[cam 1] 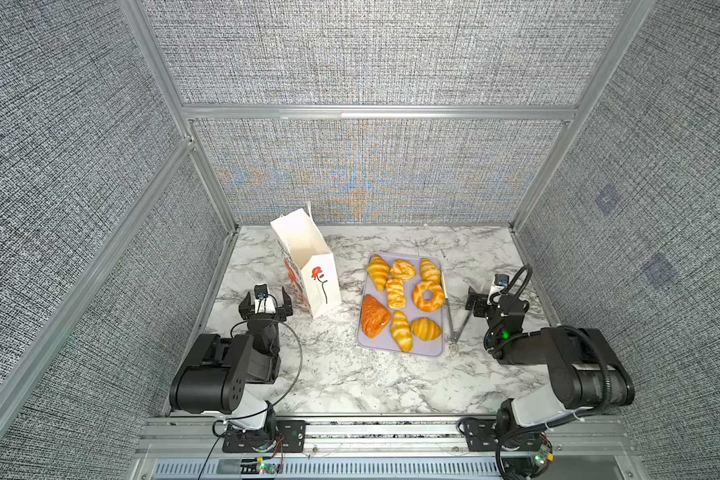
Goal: Place the fake bread into the paper bag
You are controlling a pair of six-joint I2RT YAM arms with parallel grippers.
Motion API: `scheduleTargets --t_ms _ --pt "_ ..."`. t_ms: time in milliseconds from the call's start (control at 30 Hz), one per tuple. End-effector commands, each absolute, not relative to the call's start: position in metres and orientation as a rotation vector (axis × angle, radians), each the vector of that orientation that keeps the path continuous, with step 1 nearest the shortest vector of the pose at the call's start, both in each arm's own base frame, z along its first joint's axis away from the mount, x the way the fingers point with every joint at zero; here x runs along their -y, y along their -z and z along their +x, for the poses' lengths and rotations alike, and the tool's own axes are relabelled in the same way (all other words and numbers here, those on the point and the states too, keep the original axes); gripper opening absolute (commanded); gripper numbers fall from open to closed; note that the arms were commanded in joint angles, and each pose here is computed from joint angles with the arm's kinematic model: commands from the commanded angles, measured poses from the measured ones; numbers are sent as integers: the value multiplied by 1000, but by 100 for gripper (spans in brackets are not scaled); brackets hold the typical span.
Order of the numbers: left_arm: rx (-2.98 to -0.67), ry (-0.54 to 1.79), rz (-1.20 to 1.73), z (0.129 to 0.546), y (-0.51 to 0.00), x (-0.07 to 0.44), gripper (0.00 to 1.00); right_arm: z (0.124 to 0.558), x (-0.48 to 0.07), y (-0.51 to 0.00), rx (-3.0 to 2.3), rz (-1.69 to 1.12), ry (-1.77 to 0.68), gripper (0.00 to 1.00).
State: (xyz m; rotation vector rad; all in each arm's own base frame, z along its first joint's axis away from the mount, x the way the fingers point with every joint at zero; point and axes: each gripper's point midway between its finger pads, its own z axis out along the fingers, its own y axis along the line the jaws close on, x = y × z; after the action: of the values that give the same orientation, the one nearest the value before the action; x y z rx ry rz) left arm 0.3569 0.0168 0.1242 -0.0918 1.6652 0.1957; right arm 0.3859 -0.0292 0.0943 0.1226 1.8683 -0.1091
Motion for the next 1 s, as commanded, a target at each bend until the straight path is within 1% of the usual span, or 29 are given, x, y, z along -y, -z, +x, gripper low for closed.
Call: scheduleTargets --t_ms 0,967 --pt "-1637 -184 -93 358 -131 -16 99 388 28 -97 -1859 124 94 99" --pt "-1646 -181 -94 359 -130 -16 99 388 28 -97 -1859 127 92 99"
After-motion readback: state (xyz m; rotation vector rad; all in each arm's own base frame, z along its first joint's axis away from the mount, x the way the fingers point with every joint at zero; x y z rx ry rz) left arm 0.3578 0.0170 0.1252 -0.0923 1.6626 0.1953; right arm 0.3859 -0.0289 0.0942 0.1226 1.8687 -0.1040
